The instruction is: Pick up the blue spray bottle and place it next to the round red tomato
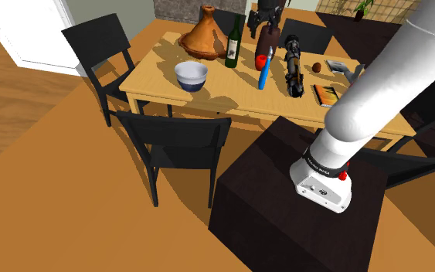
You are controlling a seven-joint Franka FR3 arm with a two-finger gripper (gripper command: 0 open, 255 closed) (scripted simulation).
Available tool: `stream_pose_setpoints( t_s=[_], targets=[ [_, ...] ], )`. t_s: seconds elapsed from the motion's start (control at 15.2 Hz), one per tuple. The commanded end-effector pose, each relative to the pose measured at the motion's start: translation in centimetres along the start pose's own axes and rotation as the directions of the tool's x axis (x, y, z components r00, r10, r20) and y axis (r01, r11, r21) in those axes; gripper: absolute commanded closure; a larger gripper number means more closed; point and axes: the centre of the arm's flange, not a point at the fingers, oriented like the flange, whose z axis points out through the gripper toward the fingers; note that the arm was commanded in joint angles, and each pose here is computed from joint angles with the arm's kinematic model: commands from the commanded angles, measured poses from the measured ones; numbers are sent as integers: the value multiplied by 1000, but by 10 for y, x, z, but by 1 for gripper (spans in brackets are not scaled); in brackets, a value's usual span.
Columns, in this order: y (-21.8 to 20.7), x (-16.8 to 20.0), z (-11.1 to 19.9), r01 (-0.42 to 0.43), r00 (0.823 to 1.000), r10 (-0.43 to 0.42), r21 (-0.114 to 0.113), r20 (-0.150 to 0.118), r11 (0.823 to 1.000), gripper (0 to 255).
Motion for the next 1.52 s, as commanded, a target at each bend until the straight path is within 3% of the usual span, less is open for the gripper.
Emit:
stream_pose_setpoints(
  t_s=[0.0,0.53,1.06,1.45],
  targets=[
    [18,16,15,-46,999,46,3,6,999,0],
    [95,69,71,-225,974,224,16,31,974,0],
    [179,106,130,-395,918,393,25,57,918,0],
    [177,105,161,-395,918,393,25,57,918,0]
  ],
)
